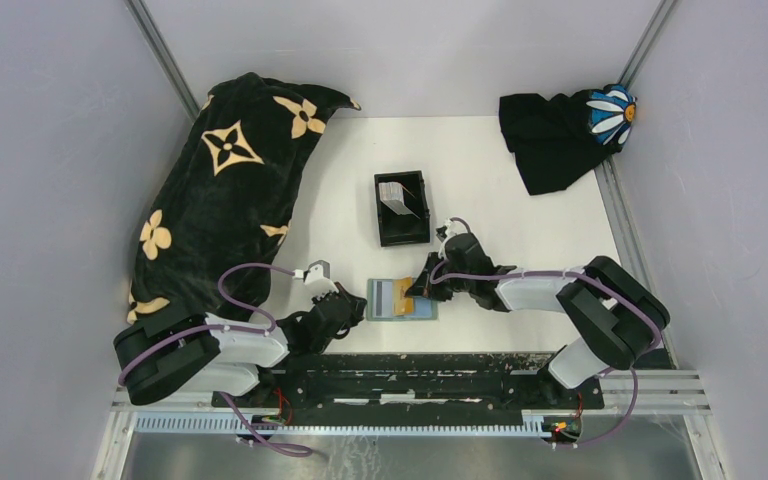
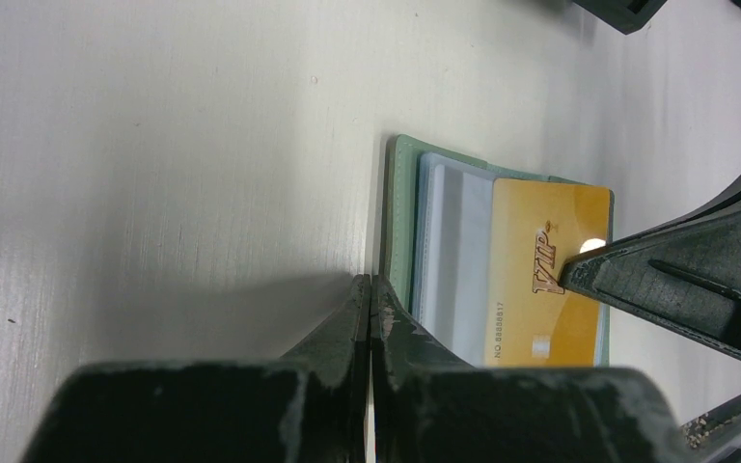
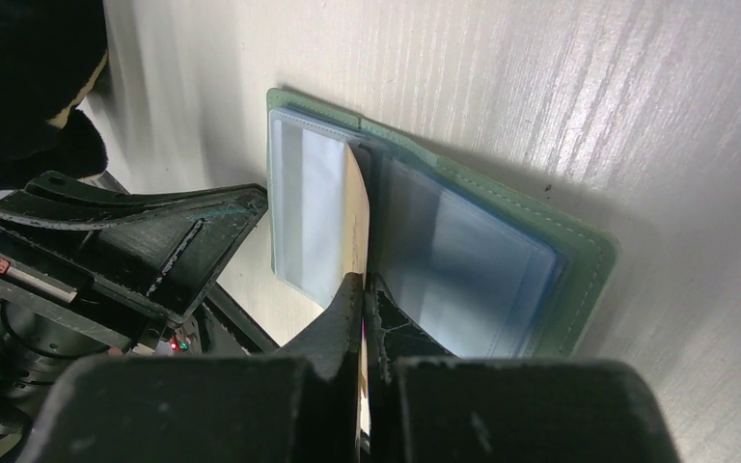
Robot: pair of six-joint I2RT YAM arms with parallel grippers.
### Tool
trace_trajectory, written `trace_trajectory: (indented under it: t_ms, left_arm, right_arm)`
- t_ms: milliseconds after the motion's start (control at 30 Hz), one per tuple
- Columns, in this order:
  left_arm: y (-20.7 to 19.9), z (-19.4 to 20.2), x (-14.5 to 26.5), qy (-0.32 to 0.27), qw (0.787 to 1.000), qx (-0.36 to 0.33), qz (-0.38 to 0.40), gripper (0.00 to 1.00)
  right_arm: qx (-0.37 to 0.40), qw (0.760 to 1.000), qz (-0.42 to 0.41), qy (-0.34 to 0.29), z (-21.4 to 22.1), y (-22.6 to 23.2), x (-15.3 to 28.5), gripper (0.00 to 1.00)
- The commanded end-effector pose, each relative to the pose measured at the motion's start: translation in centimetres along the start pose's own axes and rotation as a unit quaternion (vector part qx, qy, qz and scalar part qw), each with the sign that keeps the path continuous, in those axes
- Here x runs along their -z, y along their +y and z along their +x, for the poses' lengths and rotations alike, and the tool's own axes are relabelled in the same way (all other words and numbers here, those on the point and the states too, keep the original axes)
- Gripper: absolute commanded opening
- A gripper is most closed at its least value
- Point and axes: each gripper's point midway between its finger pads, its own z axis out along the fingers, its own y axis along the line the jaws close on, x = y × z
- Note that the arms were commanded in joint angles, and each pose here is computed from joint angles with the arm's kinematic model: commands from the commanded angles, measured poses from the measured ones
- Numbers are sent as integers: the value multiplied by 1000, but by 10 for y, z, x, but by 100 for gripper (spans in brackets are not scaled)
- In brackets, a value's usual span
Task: Put the credit cards into the card holder
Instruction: Insert the credit card into the card holder.
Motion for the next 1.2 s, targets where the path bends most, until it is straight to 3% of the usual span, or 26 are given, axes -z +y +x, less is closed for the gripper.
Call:
trace_trajectory:
  t_ms: [0,700,1167]
  left_arm:
    - [0,4,-1,5,1000,5,-8,3]
    - [-3,9,-1,11,1000,3,-2,3]
    - [-4,10,2,11,1000,5,5,3]
  right_arm:
    - [-1,1000,12,11,11,-10,-5,1]
    - [18,998,48,29,29,-15,-18,1]
    - [56,995,74,26,28,-3,-15,31]
